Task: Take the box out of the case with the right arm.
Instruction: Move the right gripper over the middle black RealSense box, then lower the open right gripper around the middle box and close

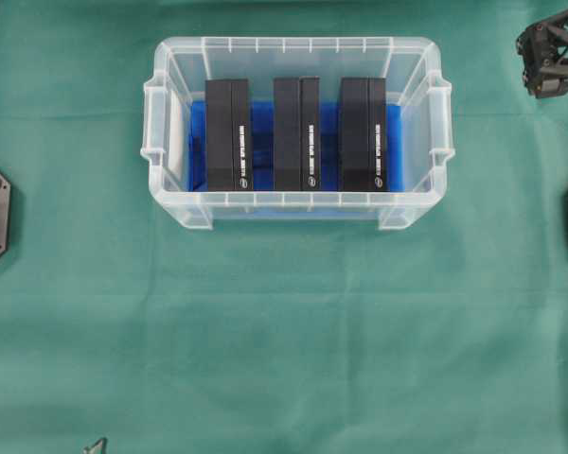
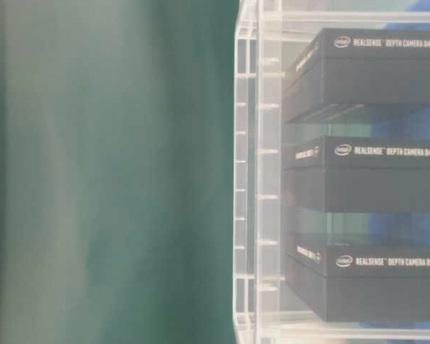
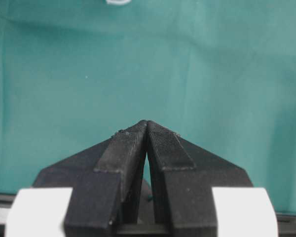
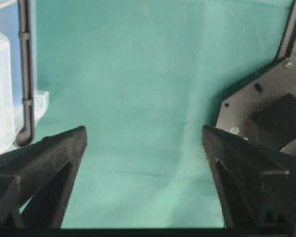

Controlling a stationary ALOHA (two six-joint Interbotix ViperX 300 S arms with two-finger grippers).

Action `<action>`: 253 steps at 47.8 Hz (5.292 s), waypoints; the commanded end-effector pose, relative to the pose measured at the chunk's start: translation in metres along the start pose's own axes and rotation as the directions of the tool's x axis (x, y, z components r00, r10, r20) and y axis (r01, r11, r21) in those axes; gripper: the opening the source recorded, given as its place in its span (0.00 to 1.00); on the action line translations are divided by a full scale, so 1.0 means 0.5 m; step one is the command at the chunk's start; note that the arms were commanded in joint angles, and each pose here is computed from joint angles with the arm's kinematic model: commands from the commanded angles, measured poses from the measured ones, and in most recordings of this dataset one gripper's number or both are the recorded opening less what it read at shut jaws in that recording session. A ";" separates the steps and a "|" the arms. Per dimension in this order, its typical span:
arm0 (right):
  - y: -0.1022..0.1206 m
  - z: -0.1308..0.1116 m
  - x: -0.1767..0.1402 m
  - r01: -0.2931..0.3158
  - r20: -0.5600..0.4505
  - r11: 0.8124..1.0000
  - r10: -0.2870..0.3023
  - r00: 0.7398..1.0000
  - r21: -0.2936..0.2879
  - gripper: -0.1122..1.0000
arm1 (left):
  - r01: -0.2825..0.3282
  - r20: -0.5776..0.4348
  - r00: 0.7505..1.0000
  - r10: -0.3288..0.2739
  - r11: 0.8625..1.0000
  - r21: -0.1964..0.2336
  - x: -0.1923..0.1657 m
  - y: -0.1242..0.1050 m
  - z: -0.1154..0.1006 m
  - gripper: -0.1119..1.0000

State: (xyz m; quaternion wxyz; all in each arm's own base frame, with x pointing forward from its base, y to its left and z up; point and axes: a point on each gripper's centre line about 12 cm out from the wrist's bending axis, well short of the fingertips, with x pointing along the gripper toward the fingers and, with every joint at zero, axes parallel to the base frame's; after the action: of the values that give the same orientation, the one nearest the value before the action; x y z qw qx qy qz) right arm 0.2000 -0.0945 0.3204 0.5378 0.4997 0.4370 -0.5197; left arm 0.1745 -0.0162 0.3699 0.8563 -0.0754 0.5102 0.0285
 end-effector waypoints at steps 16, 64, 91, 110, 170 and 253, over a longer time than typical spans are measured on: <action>0.001 0.001 -0.007 -0.003 0.006 1.000 0.003 1.000 0.002 0.94 | 0.002 0.025 1.000 -0.003 1.000 0.003 -0.013 -0.001 0.009 0.10; 0.255 -0.028 -0.001 -0.114 0.000 0.991 0.114 0.993 0.072 0.94 | -0.025 -0.024 0.999 0.025 1.000 0.003 -0.016 0.009 -0.006 0.10; 0.503 -0.046 0.024 -0.166 -0.001 0.986 0.166 0.986 0.031 0.94 | -0.022 -0.018 1.000 0.023 1.000 0.018 -0.019 0.008 -0.008 0.10; 0.510 -0.057 0.027 -0.165 -0.004 0.986 0.166 0.986 0.020 0.94 | -0.023 -0.020 1.000 0.023 1.000 0.016 -0.018 0.009 -0.008 0.10; 0.510 -0.054 0.029 -0.163 0.008 0.987 0.163 0.987 0.017 0.94 | -0.023 -0.018 1.000 0.023 1.000 0.015 -0.019 0.009 -0.007 0.10; 0.509 -0.047 0.181 -0.086 0.037 0.996 0.084 0.996 0.038 0.94 | -0.023 -0.021 1.000 0.023 1.000 0.005 -0.018 0.009 -0.008 0.10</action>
State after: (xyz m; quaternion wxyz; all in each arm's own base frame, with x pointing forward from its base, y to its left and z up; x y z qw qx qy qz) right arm 0.4622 -0.0943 0.2404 0.5488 0.5103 0.4066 -0.5226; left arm 0.1648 -0.0126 0.3693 0.8459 -0.0654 0.5281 0.0352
